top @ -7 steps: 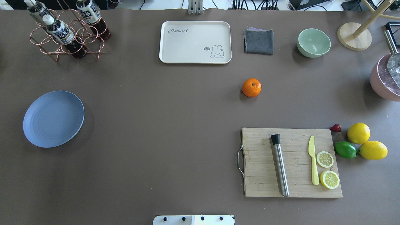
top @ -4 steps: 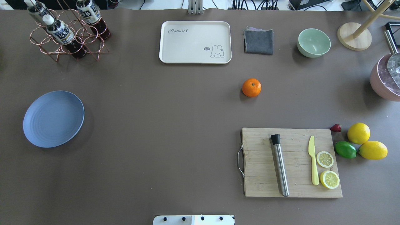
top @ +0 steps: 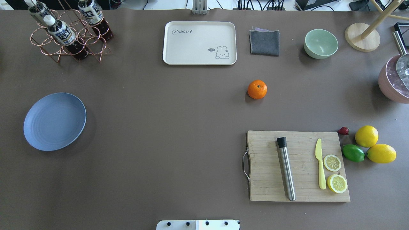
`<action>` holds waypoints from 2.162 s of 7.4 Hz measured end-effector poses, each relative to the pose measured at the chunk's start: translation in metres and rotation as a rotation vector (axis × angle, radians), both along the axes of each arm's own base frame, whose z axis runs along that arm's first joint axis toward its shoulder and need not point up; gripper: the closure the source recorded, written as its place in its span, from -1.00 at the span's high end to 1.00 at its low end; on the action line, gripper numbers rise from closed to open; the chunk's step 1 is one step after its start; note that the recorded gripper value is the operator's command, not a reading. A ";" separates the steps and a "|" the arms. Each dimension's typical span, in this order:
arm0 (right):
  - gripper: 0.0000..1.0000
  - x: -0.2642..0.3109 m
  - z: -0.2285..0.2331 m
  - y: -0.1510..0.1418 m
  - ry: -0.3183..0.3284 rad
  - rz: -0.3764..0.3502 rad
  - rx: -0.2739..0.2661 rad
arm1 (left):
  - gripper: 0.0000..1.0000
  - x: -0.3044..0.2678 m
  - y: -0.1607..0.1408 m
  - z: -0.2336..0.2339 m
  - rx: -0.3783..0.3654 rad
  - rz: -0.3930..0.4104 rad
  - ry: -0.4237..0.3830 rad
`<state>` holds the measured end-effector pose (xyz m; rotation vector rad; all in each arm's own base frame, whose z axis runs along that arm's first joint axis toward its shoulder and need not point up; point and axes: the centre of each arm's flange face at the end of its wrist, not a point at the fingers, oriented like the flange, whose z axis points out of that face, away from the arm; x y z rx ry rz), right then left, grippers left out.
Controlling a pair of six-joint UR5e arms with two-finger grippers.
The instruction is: Pick orange to plate
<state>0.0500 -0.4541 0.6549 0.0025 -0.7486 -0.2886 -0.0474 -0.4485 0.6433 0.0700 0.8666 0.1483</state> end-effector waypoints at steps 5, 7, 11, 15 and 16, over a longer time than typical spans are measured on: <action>1.00 -0.006 -0.011 -0.004 -0.024 0.055 -0.039 | 0.95 0.038 -0.011 -0.014 0.001 -0.004 0.055; 1.00 -0.010 -0.014 -0.004 -0.069 0.069 -0.038 | 0.95 0.072 -0.016 -0.011 0.020 -0.010 0.073; 1.00 -0.020 -0.016 -0.003 -0.119 0.059 0.009 | 0.76 0.173 -0.021 0.011 0.024 -0.042 0.130; 1.00 -0.028 -0.019 -0.001 -0.150 0.046 0.008 | -1.00 0.249 -0.019 0.004 0.018 -0.057 0.145; 1.00 -0.029 -0.019 -0.001 -0.150 0.044 0.010 | -1.00 0.253 -0.019 0.002 0.014 -0.054 0.150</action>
